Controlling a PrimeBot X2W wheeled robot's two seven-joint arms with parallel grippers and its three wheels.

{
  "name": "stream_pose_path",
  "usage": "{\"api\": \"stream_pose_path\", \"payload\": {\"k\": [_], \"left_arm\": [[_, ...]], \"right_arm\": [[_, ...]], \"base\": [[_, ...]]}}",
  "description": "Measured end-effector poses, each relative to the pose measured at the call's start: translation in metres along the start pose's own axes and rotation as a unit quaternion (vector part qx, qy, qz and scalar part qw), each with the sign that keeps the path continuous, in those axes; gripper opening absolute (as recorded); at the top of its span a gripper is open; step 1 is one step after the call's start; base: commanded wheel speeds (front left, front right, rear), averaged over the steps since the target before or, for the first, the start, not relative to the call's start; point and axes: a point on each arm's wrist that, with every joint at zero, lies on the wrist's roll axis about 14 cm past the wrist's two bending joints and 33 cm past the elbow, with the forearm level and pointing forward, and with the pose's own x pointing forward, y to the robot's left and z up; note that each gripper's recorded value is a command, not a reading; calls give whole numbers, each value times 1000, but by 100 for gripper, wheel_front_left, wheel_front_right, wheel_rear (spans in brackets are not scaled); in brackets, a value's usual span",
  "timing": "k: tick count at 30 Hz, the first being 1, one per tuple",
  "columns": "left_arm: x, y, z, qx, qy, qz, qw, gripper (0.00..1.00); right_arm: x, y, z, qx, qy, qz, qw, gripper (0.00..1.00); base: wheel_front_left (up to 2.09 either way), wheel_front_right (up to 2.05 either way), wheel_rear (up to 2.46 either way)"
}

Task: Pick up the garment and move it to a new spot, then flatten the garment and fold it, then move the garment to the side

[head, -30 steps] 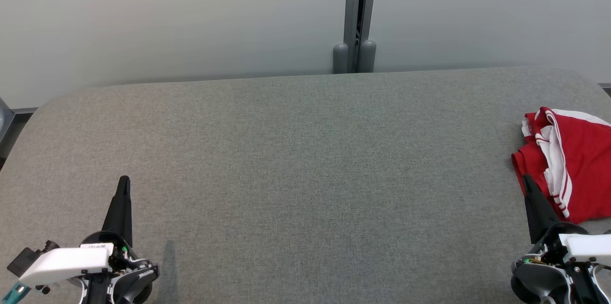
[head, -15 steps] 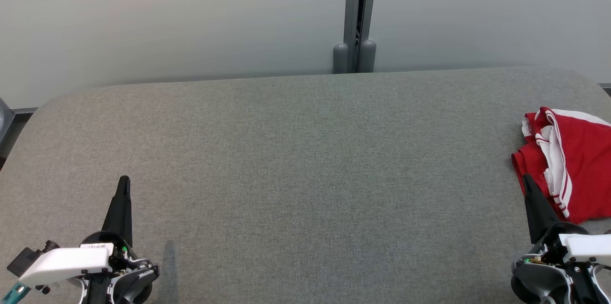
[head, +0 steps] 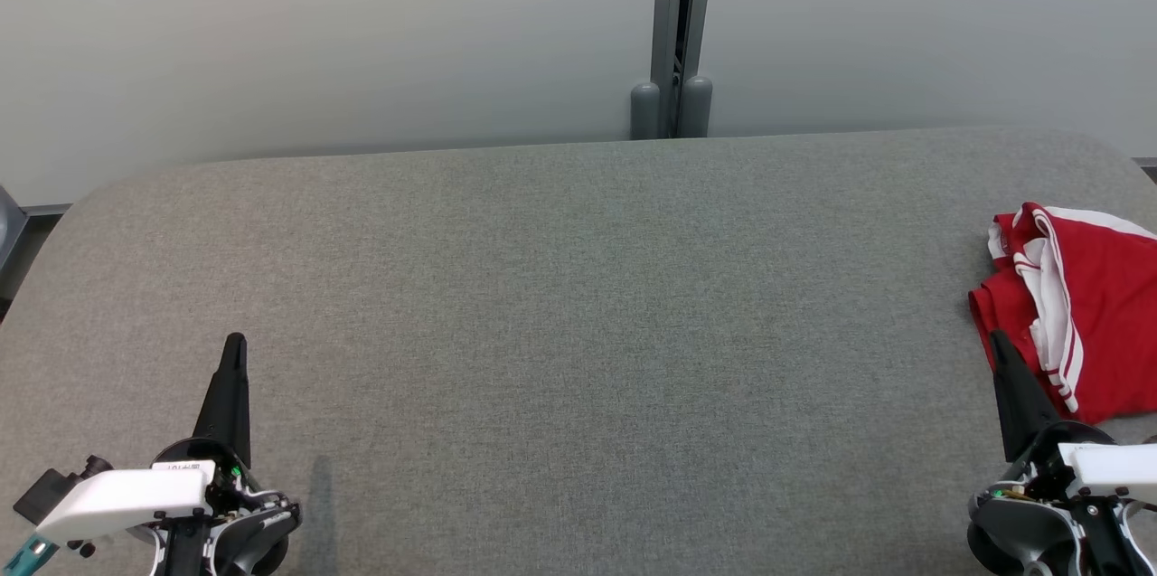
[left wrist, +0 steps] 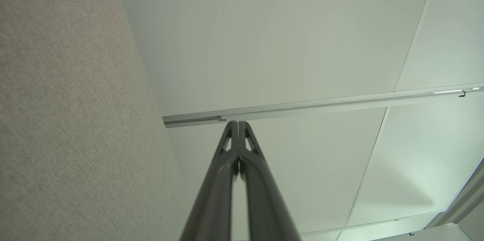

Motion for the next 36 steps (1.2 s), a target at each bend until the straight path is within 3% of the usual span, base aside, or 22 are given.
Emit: {"api": "stream_pose_path", "payload": {"k": [36], "left_arm": [[0, 0, 0, 0, 0, 0, 1000, 0]], "right_arm": [[0, 0, 0, 0, 0, 0, 1000, 0]], "base": [[0, 0, 0]]}}
